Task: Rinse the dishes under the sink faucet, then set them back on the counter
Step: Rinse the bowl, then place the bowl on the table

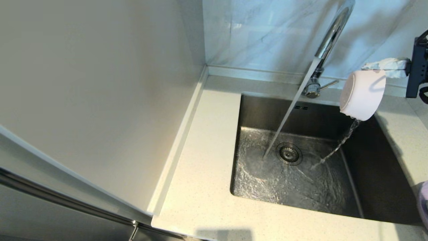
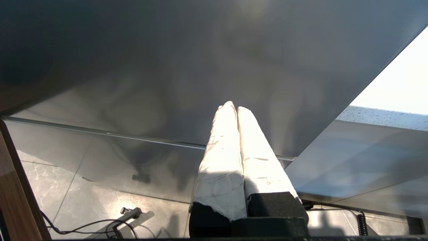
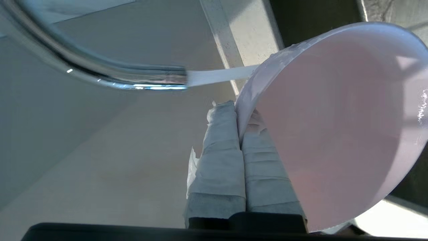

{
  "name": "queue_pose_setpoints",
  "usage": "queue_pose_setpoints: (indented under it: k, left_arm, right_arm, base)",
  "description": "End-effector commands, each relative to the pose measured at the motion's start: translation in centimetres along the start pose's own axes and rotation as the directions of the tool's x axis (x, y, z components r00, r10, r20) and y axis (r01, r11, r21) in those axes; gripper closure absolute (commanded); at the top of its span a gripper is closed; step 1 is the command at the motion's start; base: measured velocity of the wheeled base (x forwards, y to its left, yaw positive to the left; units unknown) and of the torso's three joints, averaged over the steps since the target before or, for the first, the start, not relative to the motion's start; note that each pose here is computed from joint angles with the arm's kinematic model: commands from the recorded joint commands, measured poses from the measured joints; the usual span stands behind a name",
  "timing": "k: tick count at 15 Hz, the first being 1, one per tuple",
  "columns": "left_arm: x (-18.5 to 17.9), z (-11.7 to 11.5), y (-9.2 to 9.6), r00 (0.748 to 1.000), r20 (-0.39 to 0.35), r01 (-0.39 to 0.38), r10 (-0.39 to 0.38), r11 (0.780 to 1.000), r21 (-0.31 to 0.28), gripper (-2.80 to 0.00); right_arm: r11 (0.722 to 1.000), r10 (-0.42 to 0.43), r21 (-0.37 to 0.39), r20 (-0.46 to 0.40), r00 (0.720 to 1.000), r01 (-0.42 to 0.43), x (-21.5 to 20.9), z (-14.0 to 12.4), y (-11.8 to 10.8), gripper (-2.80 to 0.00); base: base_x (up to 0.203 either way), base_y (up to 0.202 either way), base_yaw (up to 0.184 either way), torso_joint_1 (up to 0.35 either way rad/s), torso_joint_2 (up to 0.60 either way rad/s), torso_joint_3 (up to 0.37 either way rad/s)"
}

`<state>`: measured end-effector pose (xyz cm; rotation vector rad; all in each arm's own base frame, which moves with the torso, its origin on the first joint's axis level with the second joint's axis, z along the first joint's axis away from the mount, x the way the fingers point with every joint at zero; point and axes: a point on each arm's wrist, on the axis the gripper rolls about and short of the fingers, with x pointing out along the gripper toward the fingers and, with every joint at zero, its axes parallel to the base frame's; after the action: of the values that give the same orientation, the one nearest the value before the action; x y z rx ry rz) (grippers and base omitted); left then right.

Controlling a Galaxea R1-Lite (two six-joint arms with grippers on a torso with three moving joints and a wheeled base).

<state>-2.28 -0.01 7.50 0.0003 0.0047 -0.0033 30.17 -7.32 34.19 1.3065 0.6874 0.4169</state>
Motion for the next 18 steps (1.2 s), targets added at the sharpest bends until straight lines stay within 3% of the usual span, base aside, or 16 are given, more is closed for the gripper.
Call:
queue_pose_setpoints:
  k: [1,8,18]
  left_arm:
    - [0.0,0.0,0.0,1.0,0.0,0.0,0.0,1.0,0.0,0.0]
    - [0.0,0.0,0.0,1.0,0.0,0.0,0.0,1.0,0.0,0.0]
    - [0.0,0.0,0.0,1.0,0.0,0.0,0.0,1.0,0.0,0.0]
  right_arm:
    - [0.999,-0.007,0.04,-0.026,1.0,0.008,0.5,0.6,-1.2,0.0]
    - [0.998,0.049,-0.023,-0.064,0.997,-0.051,1.7,1.5,-1.2,0.0]
    - [0.988,0.097,-0.108,-0.144,0.985,-0.114,4.5,0.1,0.2,0.0]
  base:
    - [0.0,0.0,0.0,0.0,0.0,0.0]
    - [0.0,0.0,0.0,0.0,0.0,0.0]
    - [0.0,0.0,0.0,0.0,0.0,0.0]
